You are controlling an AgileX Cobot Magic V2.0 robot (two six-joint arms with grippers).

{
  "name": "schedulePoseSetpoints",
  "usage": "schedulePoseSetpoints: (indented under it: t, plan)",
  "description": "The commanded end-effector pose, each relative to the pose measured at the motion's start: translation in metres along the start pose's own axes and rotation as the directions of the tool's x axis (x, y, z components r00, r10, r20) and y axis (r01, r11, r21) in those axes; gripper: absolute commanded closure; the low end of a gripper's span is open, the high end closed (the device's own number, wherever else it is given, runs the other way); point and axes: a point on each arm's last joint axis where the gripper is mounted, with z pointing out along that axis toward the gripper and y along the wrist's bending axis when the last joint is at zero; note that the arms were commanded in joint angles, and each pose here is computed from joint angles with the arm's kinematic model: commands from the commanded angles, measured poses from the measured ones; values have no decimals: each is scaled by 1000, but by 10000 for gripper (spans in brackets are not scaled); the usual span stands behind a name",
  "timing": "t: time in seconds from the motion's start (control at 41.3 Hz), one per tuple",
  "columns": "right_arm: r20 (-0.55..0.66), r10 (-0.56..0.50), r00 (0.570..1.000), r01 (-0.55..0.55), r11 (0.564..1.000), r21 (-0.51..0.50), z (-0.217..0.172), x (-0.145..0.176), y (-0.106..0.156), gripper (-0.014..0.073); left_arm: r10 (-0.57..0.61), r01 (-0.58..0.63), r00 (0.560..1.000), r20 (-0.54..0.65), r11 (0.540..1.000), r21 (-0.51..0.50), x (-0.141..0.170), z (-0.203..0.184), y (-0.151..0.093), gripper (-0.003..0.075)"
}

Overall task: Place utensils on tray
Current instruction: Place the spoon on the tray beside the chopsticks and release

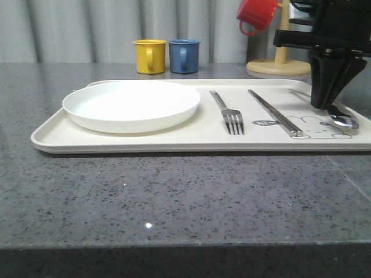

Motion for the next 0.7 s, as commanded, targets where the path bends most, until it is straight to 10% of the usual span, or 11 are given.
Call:
schedulePoseSetpoints:
  t: [0.0, 0.678]
  plan:
    - [-13, -5, 1000, 5, 1000, -10, -24, 10, 2, 613, -19, 20, 995, 100, 1000, -9, -16, -1, 2, 739]
    - [2, -4, 1000, 4, 1000, -14, -24, 8, 3, 360, -19, 20, 995, 100, 1000, -9, -16, -1, 2, 739]
